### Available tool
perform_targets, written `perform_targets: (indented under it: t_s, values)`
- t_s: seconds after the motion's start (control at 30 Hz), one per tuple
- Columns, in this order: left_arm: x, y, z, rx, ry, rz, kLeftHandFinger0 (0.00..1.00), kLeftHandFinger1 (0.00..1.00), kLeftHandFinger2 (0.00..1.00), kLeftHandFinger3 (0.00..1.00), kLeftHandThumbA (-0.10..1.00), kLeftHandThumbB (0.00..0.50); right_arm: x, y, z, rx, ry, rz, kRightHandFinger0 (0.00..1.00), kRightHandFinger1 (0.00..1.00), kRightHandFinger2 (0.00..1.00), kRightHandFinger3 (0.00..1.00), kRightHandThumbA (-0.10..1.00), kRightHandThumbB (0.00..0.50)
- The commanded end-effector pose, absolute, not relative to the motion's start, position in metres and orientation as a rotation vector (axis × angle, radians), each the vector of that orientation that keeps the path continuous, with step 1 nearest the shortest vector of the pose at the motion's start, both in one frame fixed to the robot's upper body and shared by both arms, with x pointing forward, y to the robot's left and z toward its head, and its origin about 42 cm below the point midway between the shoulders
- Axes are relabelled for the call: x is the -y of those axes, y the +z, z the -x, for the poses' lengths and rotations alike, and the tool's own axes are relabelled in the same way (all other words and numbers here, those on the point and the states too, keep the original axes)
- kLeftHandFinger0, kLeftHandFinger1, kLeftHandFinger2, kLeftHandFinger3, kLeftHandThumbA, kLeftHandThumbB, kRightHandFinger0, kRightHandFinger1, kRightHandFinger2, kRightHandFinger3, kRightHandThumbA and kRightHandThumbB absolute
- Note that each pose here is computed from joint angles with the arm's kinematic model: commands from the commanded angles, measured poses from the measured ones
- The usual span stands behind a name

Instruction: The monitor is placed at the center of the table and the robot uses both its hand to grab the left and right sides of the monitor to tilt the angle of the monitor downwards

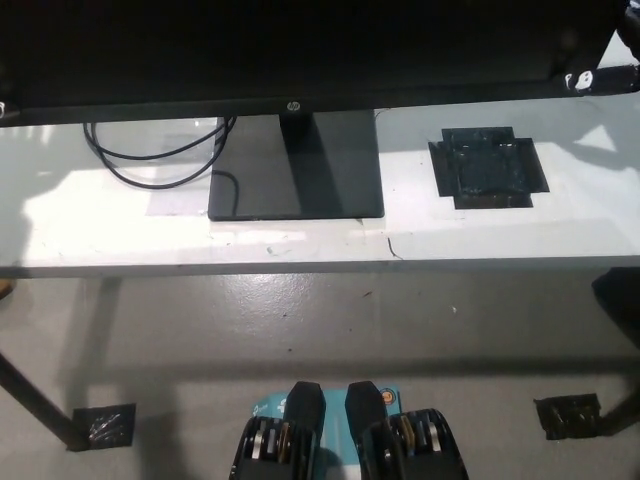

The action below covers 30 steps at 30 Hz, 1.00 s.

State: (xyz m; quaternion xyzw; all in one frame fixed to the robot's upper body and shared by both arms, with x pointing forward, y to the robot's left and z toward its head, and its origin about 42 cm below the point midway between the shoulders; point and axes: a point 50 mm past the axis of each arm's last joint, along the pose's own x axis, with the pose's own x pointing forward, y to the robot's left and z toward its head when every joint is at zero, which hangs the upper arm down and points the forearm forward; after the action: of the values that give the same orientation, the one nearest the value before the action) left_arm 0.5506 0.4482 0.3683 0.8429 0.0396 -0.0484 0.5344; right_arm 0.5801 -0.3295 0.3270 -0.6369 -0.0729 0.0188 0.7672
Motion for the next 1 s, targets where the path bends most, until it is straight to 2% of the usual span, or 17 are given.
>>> perform_targets:
  t_s: [0.0,0.07,0.17,0.27,0.3,0.4,0.43,0.47,0.6,0.63,0.67,0.77,0.8,0.87,0.9,0.97]
  values:
    - [-0.439,0.402,-0.552,0.194,0.078,-1.878,1.0,1.0,1.0,1.0,0.94,0.379,0.285,0.342,-0.568,0.598,0.073,1.278,1.0,1.0,1.0,1.0,0.57,0.5]
    - [-0.447,0.384,-0.541,0.254,0.064,-1.768,1.0,1.0,1.0,1.0,0.92,0.384,0.3,0.328,-0.554,0.611,0.089,1.208,1.0,1.0,1.0,1.0,0.55,0.5]
    - [-0.454,0.357,-0.516,0.32,0.012,-1.564,1.0,1.0,1.0,1.0,0.96,0.394,0.326,0.311,-0.524,0.569,0.13,1.086,1.0,1.0,1.0,1.0,0.68,0.5]
    - [-0.449,0.335,-0.484,0.339,-0.004,-1.375,1.0,1.0,1.0,1.0,0.96,0.396,0.35,0.296,-0.493,0.522,0.151,0.957,1.0,1.0,1.0,1.0,0.68,0.5]
    - [-0.45,0.327,-0.473,0.352,-0.011,-1.329,1.0,1.0,1.0,1.0,0.95,0.381,0.358,0.29,-0.485,0.513,0.149,0.919,1.0,1.0,1.0,1.0,0.69,0.5]
    - [-0.449,0.327,-0.47,0.349,-0.009,-1.319,1.0,1.0,1.0,1.0,0.95,0.38,0.359,0.29,-0.483,0.509,0.148,0.912,1.0,1.0,1.0,1.0,0.69,0.5]
    - [-0.45,0.293,-0.427,0.399,0.007,-1.094,1.0,1.0,1.0,1.0,0.86,0.335,0.382,0.269,-0.449,0.469,0.125,0.847,1.0,1.0,1.0,1.0,0.79,0.5]
    - [-0.451,0.283,-0.411,0.415,0.017,-1.015,1.0,1.0,1.0,1.0,0.82,0.323,0.387,0.263,-0.436,0.458,0.105,0.813,1.0,1.0,1.0,1.0,0.8,0.5]
    - [-0.452,0.281,-0.401,0.403,0.023,-0.978,1.0,1.0,1.0,1.0,0.82,0.322,0.388,0.259,-0.429,0.453,0.09,0.787,1.0,1.0,1.0,1.0,0.8,0.5]
    - [-0.456,0.252,-0.371,0.405,0.059,-0.901,1.0,1.0,1.0,1.0,0.91,0.342,0.402,0.245,-0.396,0.506,0.01,0.719,1.0,1.0,1.0,1.0,0.87,0.5]
    - [-0.457,0.243,-0.36,0.391,0.074,-0.861,1.0,1.0,1.0,1.0,0.93,0.361,0.406,0.241,-0.385,0.514,-0.013,0.694,1.0,1.0,1.0,1.0,0.89,0.5]
    - [-0.457,0.24,-0.355,0.381,0.08,-0.842,1.0,1.0,1.0,1.0,0.93,0.361,0.407,0.241,-0.381,0.511,-0.021,0.684,1.0,1.0,1.0,1.0,0.89,0.5]
    - [-0.457,0.228,-0.334,0.386,0.096,-0.799,1.0,1.0,1.0,1.0,0.95,0.382,0.407,0.235,-0.366,0.561,-0.063,0.656,1.0,1.0,1.0,1.0,0.88,0.5]
    - [-0.457,0.227,-0.331,0.384,0.099,-0.791,1.0,1.0,1.0,1.0,0.96,0.383,0.406,0.235,-0.363,0.565,-0.068,0.651,1.0,1.0,1.0,1.0,0.88,0.5]
    - [-0.436,0.223,-0.308,0.43,0.064,-0.762,1.0,1.0,1.0,1.0,1.0,0.382,0.391,0.231,-0.347,0.641,-0.091,0.583,1.0,1.0,1.0,1.0,0.93,0.498]
    - [-0.436,0.224,-0.307,0.427,0.065,-0.758,1.0,1.0,1.0,1.0,1.0,0.382,0.391,0.232,-0.346,0.642,-0.092,0.58,1.0,1.0,1.0,1.0,0.93,0.5]
